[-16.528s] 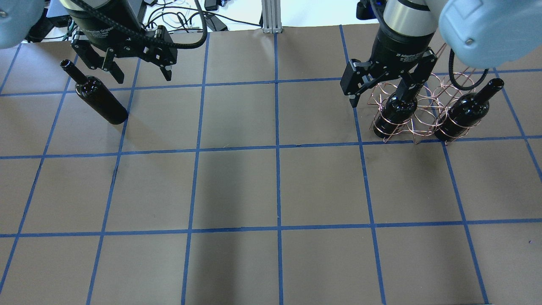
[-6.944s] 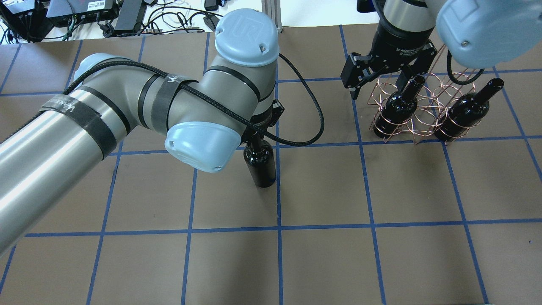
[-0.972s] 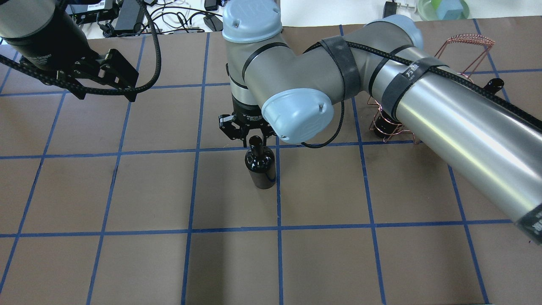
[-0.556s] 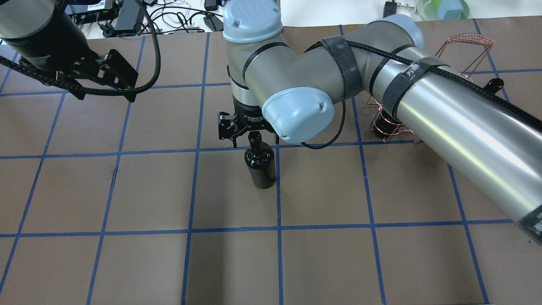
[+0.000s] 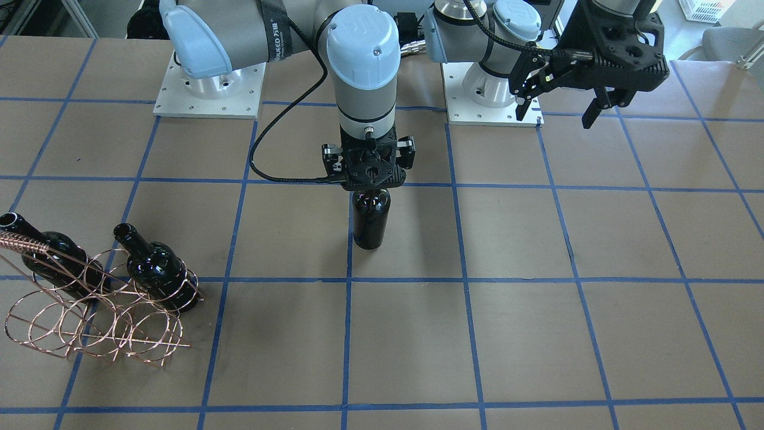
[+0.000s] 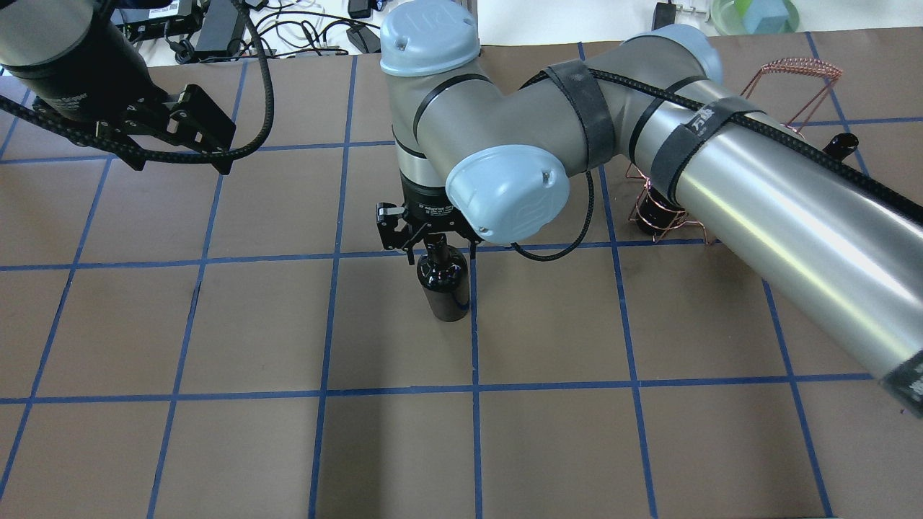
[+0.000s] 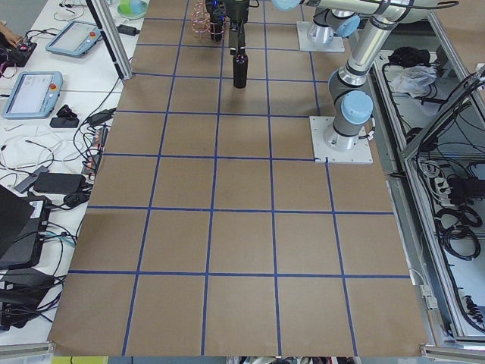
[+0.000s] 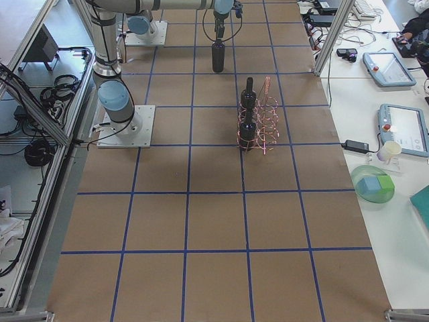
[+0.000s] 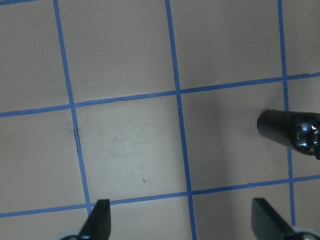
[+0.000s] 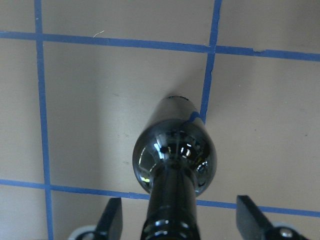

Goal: Place wine into wine basket
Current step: 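Lift the bottle with the right gripper and carry it to the wire rack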

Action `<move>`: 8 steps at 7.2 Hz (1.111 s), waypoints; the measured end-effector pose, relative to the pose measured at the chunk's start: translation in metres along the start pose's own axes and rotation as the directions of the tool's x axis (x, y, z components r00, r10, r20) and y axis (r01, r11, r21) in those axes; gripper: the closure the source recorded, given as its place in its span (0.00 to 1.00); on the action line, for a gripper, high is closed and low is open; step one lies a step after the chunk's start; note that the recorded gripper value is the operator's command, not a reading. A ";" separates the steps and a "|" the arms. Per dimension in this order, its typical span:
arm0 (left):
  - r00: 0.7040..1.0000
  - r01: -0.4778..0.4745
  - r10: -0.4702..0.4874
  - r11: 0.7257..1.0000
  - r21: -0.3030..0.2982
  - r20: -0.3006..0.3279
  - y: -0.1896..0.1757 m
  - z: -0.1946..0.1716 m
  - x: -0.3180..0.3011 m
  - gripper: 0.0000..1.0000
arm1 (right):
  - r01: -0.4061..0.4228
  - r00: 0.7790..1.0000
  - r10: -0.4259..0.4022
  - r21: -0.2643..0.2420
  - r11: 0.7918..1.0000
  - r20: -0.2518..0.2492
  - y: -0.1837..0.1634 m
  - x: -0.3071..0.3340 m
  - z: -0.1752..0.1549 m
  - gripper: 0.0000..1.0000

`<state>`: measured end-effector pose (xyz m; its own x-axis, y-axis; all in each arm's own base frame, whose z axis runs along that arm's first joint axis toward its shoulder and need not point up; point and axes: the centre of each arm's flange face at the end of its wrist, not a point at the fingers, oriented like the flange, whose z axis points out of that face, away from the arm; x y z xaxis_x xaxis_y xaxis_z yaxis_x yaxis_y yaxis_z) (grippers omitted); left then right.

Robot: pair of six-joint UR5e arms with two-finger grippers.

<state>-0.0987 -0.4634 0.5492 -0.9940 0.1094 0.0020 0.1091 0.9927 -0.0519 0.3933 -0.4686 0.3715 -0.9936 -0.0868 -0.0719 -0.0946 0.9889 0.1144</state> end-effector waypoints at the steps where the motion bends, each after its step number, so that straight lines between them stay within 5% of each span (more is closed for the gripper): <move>1: 1.000 0.000 0.000 1.000 0.000 0.001 0.000 0.000 0.000 0.00 | 0.000 1.000 0.000 0.002 1.000 0.002 -0.001 0.000 0.000 0.94; 5: 1.000 -0.001 0.001 1.000 0.001 -0.002 0.000 0.000 0.001 0.00 | -0.005 1.000 0.004 0.020 1.000 0.007 -0.009 0.007 -0.011 1.00; 8: 1.000 -0.002 0.002 1.000 0.000 -0.002 0.000 0.000 0.001 0.00 | -0.009 1.000 0.010 0.030 0.999 -0.015 -0.027 0.045 -0.050 1.00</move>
<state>-0.0994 -0.4630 0.5488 -0.9938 0.1114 0.0039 0.1110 0.9925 -0.0515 0.3481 -0.5050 0.4150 -0.9953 -0.0791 -0.0558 -0.0837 0.9929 0.0848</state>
